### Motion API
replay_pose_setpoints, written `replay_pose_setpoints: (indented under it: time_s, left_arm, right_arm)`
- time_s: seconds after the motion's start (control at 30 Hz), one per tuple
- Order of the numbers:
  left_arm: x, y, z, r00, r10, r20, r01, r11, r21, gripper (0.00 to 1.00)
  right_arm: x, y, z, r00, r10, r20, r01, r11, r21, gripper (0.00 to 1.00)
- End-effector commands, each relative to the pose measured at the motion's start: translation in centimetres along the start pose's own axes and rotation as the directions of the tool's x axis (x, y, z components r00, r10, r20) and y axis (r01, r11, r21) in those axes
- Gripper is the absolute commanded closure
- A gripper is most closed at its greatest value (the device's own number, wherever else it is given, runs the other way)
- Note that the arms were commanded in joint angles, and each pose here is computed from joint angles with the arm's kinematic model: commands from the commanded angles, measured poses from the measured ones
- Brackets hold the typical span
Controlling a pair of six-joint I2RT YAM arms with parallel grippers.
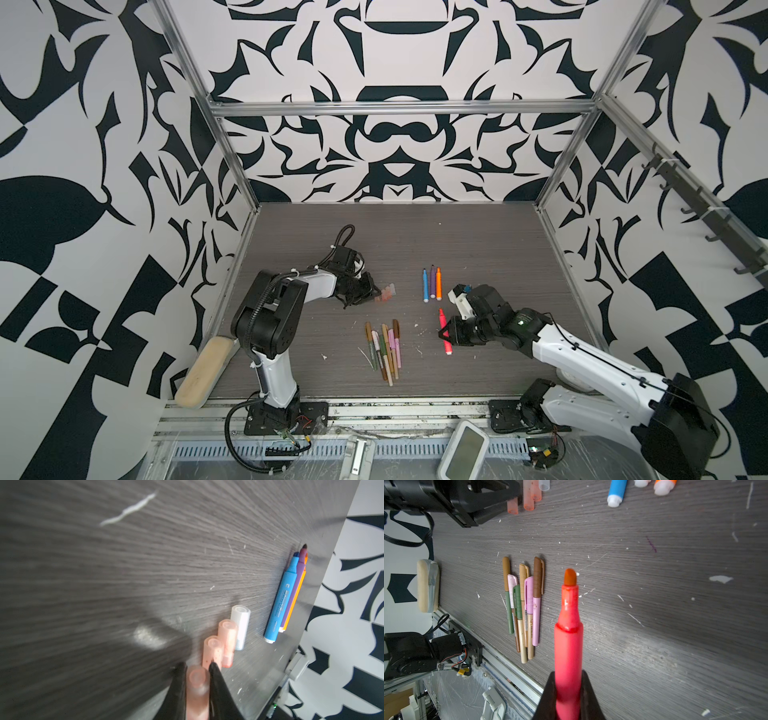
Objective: Open the pen caps
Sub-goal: 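Carry the pink cap with the left gripper and set it beside the other caps, then draw the left arm back while the right gripper carries the highlighter toward the markers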
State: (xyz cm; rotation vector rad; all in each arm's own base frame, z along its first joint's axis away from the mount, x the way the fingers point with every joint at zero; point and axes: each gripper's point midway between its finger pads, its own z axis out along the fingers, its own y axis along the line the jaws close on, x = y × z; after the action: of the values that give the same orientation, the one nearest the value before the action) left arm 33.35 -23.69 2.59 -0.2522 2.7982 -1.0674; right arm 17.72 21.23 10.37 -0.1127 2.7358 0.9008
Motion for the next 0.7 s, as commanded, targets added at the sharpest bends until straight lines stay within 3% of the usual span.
replay_pose_setpoints:
  time_s: [0.0, 0.23, 0.47, 0.67]
  left_arm:
    - [0.4, -0.2, -0.5, 1.0, 0.001, -0.012, -0.001, 1.0, -0.017, 0.76]
    - [0.2, -0.8, -1.2, 1.0, 0.015, -0.004, -0.015, 1.0, -0.012, 0.61]
    - [0.0, -2.2, -2.6, 1.0, 0.028, 0.012, -0.028, 1.0, 0.006, 0.6]
    - [0.0, -6.0, -7.8, 0.992, 0.086, 0.092, -0.089, 0.995, 0.039, 0.6]
  right_arm:
    - [-0.9, 1.0, -0.8, 0.999, -0.029, 0.028, 0.03, 0.999, -0.02, 1.0]
    - [-1.1, 1.2, -0.9, 0.999, -0.032, 0.028, 0.033, 0.999, -0.019, 1.0]
    - [-1.6, 1.6, -1.2, 0.998, -0.046, 0.03, 0.047, 0.999, -0.009, 1.0]
    - [-3.3, 1.6, -1.4, 0.995, -0.094, 0.034, 0.093, 0.995, 0.031, 1.0]
